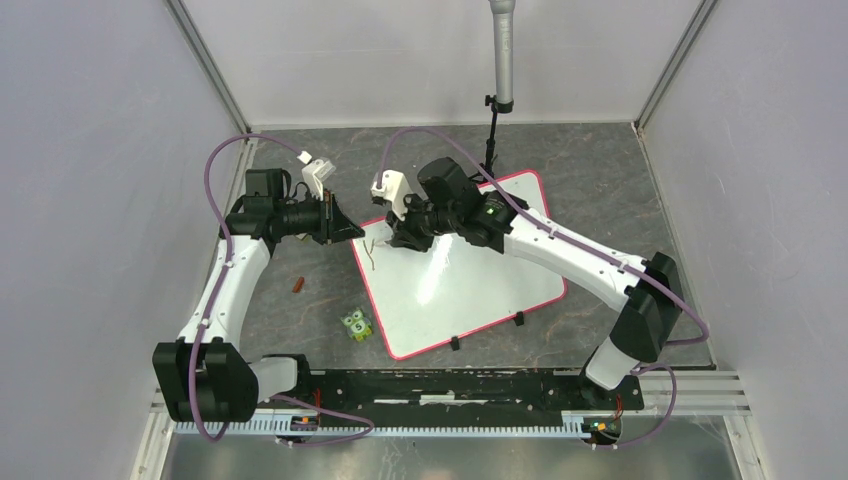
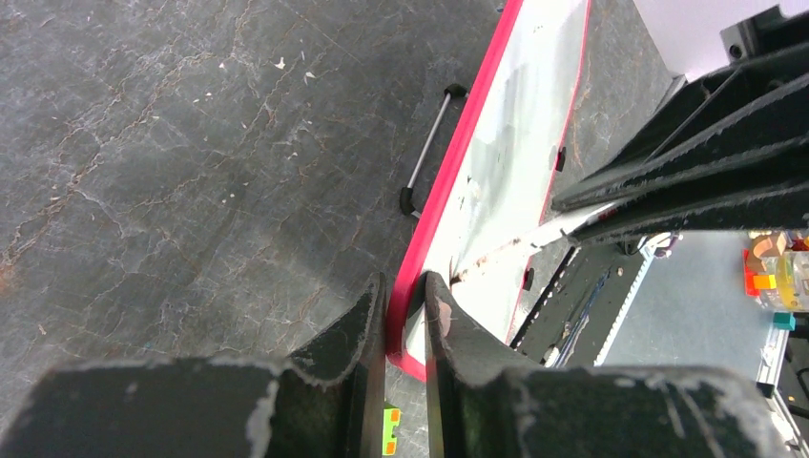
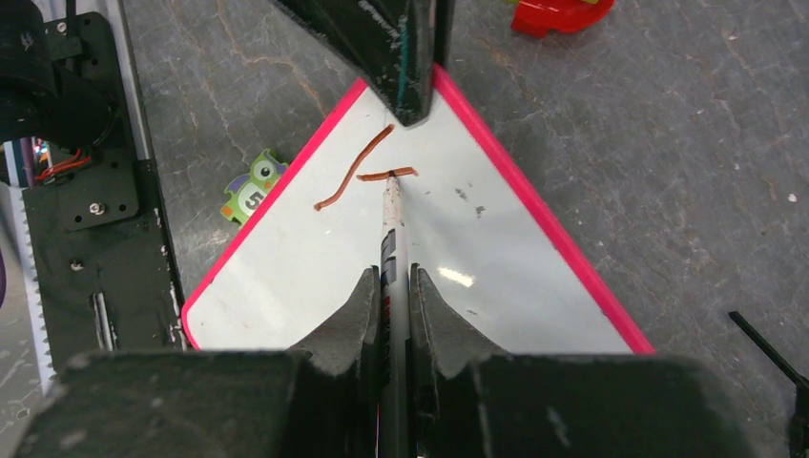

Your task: Write a sentence on the whiteboard

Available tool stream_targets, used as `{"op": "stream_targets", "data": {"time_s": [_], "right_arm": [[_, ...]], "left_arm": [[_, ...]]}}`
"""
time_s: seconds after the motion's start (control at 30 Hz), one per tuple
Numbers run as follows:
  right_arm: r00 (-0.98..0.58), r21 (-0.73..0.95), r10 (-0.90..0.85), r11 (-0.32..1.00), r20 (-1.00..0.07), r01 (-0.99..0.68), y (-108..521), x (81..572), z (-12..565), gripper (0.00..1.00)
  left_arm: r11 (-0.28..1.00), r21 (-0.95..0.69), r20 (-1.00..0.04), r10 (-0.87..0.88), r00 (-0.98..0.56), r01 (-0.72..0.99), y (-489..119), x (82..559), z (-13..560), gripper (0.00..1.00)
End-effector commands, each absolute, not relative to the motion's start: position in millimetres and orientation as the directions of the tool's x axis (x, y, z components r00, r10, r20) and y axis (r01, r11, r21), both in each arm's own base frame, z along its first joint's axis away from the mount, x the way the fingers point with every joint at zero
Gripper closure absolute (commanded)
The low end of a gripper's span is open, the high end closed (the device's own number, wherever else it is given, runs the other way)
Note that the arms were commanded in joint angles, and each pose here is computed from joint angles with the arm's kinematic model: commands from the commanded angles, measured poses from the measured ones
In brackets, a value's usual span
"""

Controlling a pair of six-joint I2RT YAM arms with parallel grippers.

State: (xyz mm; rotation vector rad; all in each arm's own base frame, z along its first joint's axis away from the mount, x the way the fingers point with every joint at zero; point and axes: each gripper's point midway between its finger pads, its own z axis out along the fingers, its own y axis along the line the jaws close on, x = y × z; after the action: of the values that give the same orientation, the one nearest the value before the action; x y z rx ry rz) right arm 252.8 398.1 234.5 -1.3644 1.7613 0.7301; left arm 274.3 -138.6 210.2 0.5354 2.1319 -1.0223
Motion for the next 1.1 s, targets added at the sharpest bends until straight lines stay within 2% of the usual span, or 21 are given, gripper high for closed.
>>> {"op": "stream_targets", "data": {"time_s": [0.0, 1.07], "right_arm": [[-0.115, -0.013, -0.527, 0.233, -0.842, -0.972, 400, 240, 230, 1.0], [-0.108, -0.05, -0.583, 0.248, -0.805, -0.968, 374, 230, 209, 1.0]], "left_arm": [[0.613, -0.497, -0.747, 0.06, -0.663, 0.615, -142, 275, 215, 0.97], [0.618, -0.496, -0.743, 0.061, -0.666, 0.61, -142, 275, 213, 0.98]]}}
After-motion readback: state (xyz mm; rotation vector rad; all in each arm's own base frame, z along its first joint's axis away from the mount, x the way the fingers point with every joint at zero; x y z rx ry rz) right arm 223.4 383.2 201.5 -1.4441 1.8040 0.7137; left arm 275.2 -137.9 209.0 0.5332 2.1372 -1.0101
